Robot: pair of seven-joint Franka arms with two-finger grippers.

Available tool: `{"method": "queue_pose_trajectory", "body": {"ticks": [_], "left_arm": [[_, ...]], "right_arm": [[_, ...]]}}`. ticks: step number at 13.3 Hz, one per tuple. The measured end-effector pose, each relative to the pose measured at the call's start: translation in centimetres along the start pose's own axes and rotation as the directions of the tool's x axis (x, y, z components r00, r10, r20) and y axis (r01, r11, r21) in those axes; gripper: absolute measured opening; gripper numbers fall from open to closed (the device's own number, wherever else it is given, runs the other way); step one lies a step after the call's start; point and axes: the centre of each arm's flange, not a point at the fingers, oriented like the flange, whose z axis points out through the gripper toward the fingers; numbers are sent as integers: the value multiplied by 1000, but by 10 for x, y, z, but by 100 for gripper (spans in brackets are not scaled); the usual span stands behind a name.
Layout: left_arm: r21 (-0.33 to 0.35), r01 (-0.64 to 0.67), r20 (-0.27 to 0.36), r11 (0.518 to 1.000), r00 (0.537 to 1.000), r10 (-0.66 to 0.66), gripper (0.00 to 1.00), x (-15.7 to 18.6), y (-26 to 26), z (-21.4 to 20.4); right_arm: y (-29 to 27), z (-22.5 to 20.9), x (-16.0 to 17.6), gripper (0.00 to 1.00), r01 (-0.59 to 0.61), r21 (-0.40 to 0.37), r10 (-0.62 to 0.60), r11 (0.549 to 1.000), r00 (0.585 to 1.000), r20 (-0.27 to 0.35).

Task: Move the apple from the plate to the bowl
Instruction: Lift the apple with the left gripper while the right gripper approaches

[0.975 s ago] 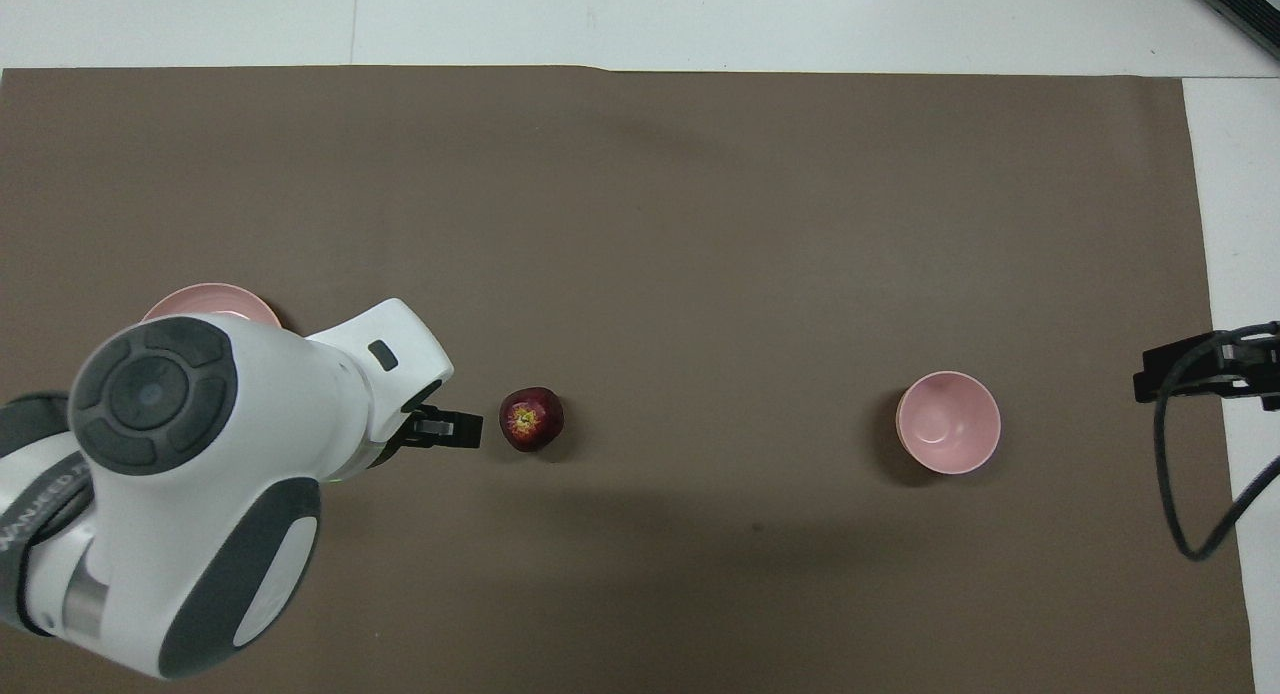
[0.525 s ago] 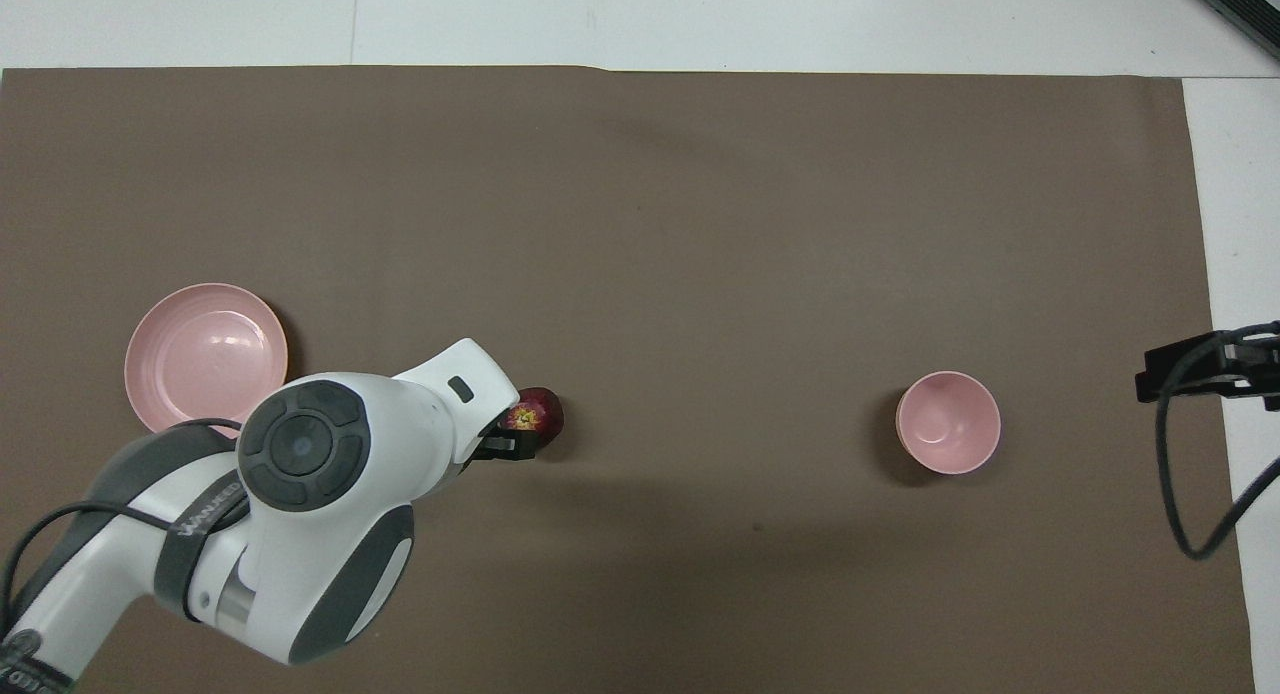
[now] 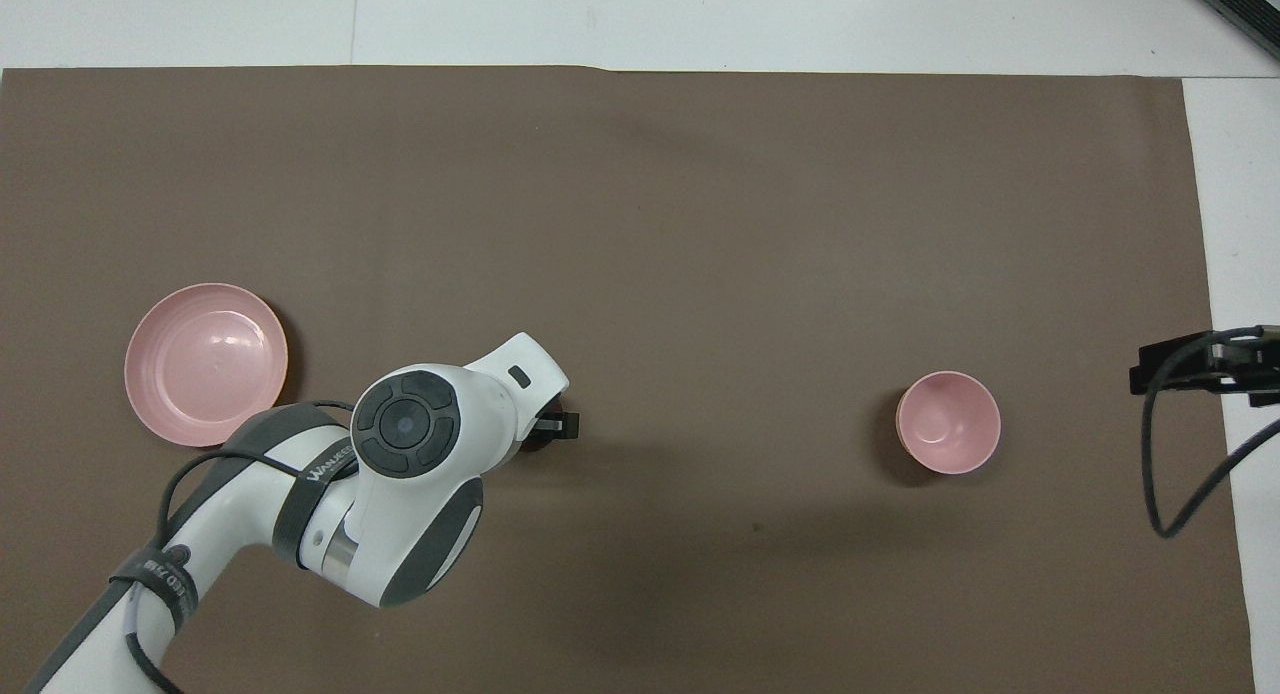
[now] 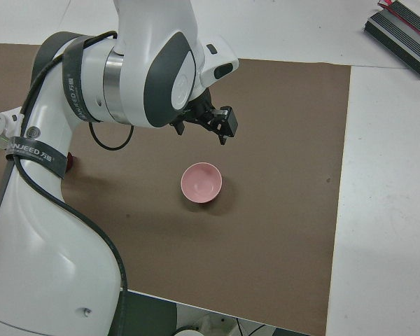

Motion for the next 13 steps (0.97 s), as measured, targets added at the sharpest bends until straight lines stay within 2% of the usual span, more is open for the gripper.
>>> {"method": "queue_pose_trajectory", "body": {"ticks": [7, 11, 12, 13], "left_arm": [[-15, 6, -30, 1000, 1000, -6, 100, 6, -1, 4], [-16, 7, -33, 1000, 999, -7, 100, 7, -1, 8], [-16, 7, -33, 1000, 999, -8, 95, 8, -1, 8], [-16, 8, -33, 1000, 999, -8, 95, 8, -1, 8]], "right_arm": [[-3, 52, 4, 100, 4, -3, -4, 1000, 999, 48], [-6, 75, 8, 100, 11, -2, -11, 1000, 999, 41], [-8, 81, 10, 100, 11, -1, -11, 1000, 999, 42], [-11, 88, 12, 100, 12, -1, -12, 1000, 999, 44]]}}
